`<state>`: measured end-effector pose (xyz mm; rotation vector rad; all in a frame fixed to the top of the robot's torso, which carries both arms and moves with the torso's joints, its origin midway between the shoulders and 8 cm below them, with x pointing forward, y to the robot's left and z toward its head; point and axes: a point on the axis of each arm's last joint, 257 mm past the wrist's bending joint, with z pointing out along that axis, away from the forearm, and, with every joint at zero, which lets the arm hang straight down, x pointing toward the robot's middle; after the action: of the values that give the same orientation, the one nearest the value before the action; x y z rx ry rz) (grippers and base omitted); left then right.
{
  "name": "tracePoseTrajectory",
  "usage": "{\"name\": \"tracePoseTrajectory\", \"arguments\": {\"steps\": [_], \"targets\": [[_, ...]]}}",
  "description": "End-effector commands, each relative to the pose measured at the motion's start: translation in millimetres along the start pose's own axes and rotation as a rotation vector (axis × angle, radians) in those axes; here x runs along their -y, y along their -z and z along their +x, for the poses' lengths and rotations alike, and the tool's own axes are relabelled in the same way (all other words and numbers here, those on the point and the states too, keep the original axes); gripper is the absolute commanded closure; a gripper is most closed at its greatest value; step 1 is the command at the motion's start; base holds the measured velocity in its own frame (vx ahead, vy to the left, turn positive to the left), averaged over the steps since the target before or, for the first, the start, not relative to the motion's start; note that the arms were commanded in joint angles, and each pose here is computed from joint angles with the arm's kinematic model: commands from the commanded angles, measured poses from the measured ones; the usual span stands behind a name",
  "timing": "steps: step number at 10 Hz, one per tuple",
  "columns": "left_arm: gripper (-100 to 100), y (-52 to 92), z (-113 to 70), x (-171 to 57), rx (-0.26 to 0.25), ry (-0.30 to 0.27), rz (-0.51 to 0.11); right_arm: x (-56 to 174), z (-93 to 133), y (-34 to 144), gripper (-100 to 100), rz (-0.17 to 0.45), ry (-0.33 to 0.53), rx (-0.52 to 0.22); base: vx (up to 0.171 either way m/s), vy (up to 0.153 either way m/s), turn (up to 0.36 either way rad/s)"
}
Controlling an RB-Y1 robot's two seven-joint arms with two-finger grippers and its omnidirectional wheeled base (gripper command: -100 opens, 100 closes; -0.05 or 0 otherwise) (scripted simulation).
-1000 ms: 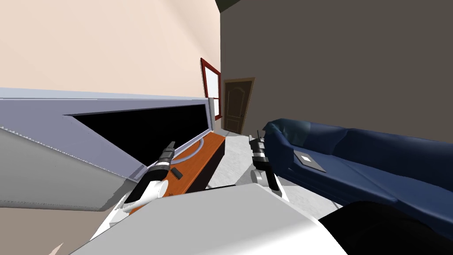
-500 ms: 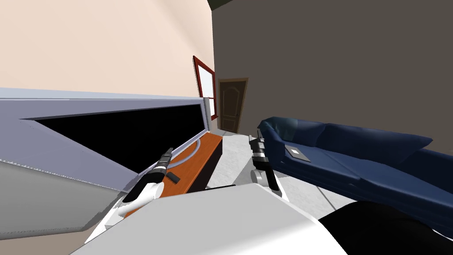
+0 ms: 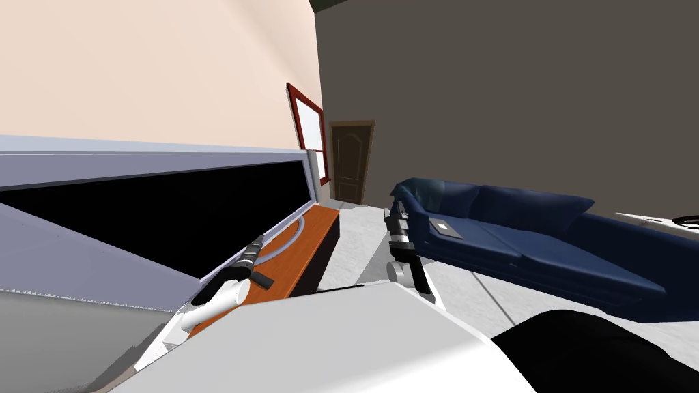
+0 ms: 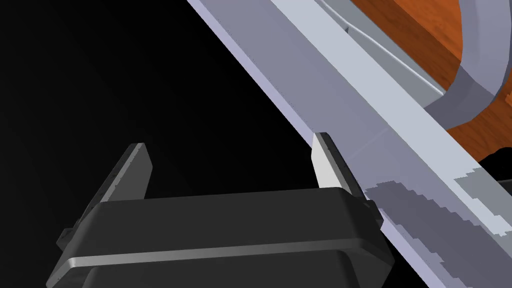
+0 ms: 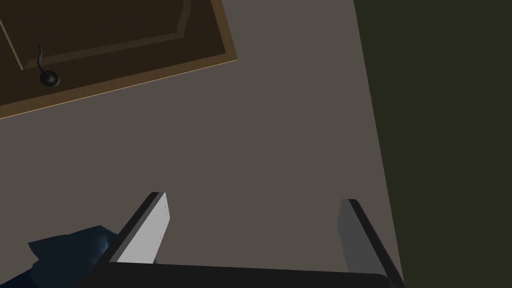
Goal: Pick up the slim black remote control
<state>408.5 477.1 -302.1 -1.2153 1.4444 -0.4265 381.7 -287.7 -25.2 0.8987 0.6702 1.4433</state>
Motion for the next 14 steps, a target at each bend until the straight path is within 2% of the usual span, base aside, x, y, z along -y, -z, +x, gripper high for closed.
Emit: {"name": "tracePoseTrajectory", "arguments": {"steps": [1, 2, 3, 4, 5, 7, 8, 9, 10, 11, 12, 14], "targets": [[-100, -3.6, -3.6, -26.3, -0.012, -0.012, -0.060, 0.0, 0.0, 0.0, 0, 0.000, 0.000, 0.000, -0.016, 0.031, -0.096], [-100, -3.6, -2.9, -29.1, -0.013, -0.011, -0.066, 0.0, -0.1, 0.1, 0, 0.000, 0.000, 0.000, -0.008, 0.011, 0.028], [-100, -6.7, -6.4, -55.3, -0.025, -0.026, -0.138, 0.0, -0.1, 0.1, 0, 0.000, 0.000, 0.000, -0.010, 0.021, -0.138], [-100, -6.5, -5.3, -59.6, -0.027, -0.026, -0.147, 0.0, 0.0, 0.0, 0, 0.000, 0.000, 0.000, -0.013, 0.028, -0.133], [-100, -8.2, -9.6, -85.4, -0.035, -0.037, -0.210, 0.0, -0.1, 0.0, 0, 0.000, 0.000, 0.000, -0.025, 0.030, -0.259], [-100, -7.2, -7.3, -89.6, -0.044, -0.037, -0.227, 0.0, -0.1, 0.1, 0, 0.000, 0.000, 0.000, -0.011, 0.023, -0.035], [-100, -7.2, -11.1, -110.6, -0.058, -0.046, -0.289, 0.0, -0.1, 0.1, 0, 0.000, 0.000, 0.000, -0.012, 0.020, -0.169], [-100, -5.8, -8.9, -118.8, -0.063, -0.044, -0.305, 0.0, 0.0, 0.0, 0, 0.000, 0.000, 0.000, -0.013, 0.025, -0.133], [-100, -5.2, -13.0, -135.3, -0.078, -0.052, -0.359, 0.0, -0.1, 0.1, 0, 0.000, 0.000, 0.000, -0.021, 0.033, -0.197], [-100, -2.5, -9.8, -146.8, -0.085, -0.048, -0.382, 0.0, 0.0, 0.0, 0, 0.000, 0.000, 0.000, -0.015, 0.034, -0.109], [-100, -1.9, -14.7, -158.3, -0.099, -0.055, -0.425, 0.0, -0.1, 0.1, 0, 0.000, 0.000, 0.000, -0.019, 0.033, -0.185], [-100, 6.2, -12.7, -192.5, -0.125, -0.050, -0.508, 0.0, -0.1, 0.1, 0, 0.000, 0.000, 0.000, -0.020, 0.030, -0.146]]}}
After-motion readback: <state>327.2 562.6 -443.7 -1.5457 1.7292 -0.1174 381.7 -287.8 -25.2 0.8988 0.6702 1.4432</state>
